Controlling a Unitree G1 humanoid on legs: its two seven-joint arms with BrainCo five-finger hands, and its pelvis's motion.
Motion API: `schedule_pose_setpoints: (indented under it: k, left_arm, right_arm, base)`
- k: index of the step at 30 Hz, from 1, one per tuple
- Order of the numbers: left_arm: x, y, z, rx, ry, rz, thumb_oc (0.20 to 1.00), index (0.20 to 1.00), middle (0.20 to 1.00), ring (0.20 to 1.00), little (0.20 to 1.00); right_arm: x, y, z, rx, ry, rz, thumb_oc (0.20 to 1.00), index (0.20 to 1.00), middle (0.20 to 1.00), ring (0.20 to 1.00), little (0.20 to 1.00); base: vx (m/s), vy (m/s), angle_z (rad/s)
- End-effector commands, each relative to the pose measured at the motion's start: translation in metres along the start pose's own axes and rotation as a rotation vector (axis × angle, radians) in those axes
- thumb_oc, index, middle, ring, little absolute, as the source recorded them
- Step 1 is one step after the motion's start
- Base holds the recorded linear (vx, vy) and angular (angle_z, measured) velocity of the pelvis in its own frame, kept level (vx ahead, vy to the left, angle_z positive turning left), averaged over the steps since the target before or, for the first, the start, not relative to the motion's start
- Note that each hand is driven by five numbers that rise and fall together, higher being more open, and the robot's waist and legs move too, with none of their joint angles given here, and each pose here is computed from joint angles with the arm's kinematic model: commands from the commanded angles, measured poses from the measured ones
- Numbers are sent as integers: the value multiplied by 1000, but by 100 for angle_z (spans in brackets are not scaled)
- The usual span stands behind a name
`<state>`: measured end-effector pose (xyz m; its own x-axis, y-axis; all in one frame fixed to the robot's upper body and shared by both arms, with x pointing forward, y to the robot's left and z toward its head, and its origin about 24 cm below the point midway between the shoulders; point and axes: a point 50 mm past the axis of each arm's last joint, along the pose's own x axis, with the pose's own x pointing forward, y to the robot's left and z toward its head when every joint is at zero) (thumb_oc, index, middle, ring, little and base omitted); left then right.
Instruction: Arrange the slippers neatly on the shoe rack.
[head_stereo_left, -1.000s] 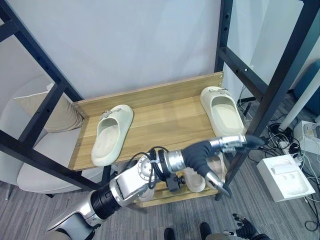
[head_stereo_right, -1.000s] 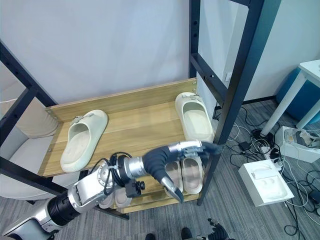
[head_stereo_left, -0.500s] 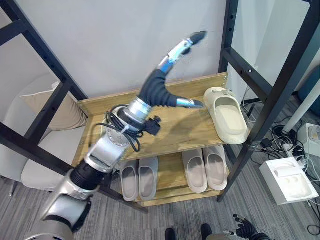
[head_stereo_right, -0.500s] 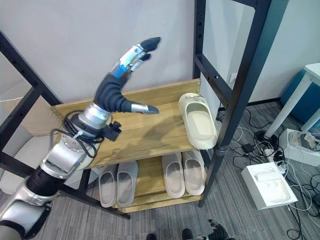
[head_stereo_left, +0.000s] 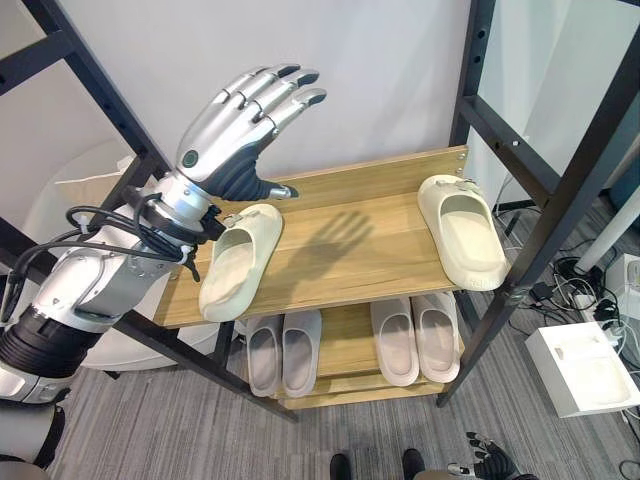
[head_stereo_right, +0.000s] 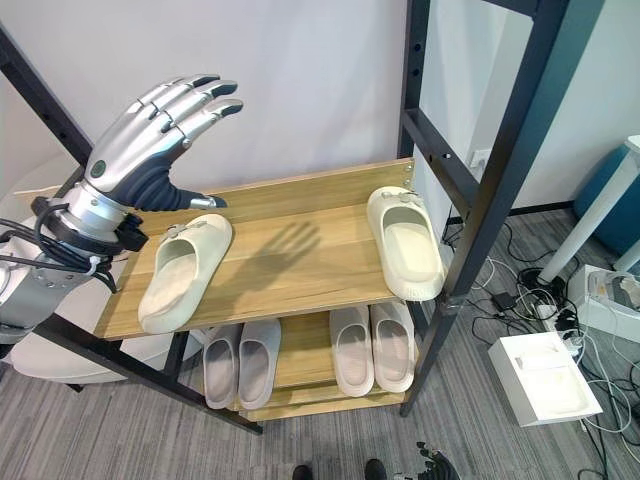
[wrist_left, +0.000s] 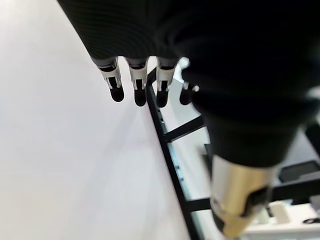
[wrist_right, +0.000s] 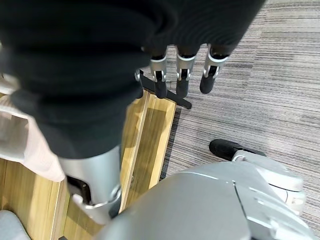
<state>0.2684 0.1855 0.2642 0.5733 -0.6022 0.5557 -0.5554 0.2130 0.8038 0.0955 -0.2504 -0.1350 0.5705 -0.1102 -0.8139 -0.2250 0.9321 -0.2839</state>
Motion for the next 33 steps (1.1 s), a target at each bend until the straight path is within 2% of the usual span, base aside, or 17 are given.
schedule_pose_setpoints:
  k: [1,9,16,18,27,33]
  left_arm:
    - [-14,9,-28,96,122,-2,1000,1000,1000,1000,1000]
    - [-61,-35,-57,36,387,-158,1000,1000,1000,1000,1000]
    - [-78,-67,-79,4,560,-231,1000,1000,1000,1000,1000]
    - [-78,-69,-80,1,569,-233,1000,1000,1000,1000,1000]
    - [-71,-117,-65,-148,679,-205,1000,1000,1000,1000,1000]
    - [-63,-127,-62,-125,686,-204,1000,1000,1000,1000,1000]
  right_arm:
    - [0,2,6,20,-40,8,1000,1000,1000,1000,1000]
    - [2,0,8,7,-37,-2,1000,1000,1000,1000,1000]
    - [4,-3,10,8,-38,-17,1000,1000,1000,1000,1000]
    - [4,-3,10,9,-37,-19,1000,1000,1000,1000,1000]
    - [5,2,8,26,-21,-32,1000,1000,1000,1000,1000]
    - [5,1,8,34,-21,-49,1000,1000,1000,1000,1000]
  base:
    - [0,0,0]
    - [0,0,0]
    - [0,0,0]
    - [0,0,0]
    - [0,0,0]
    - [10,-1,-8]
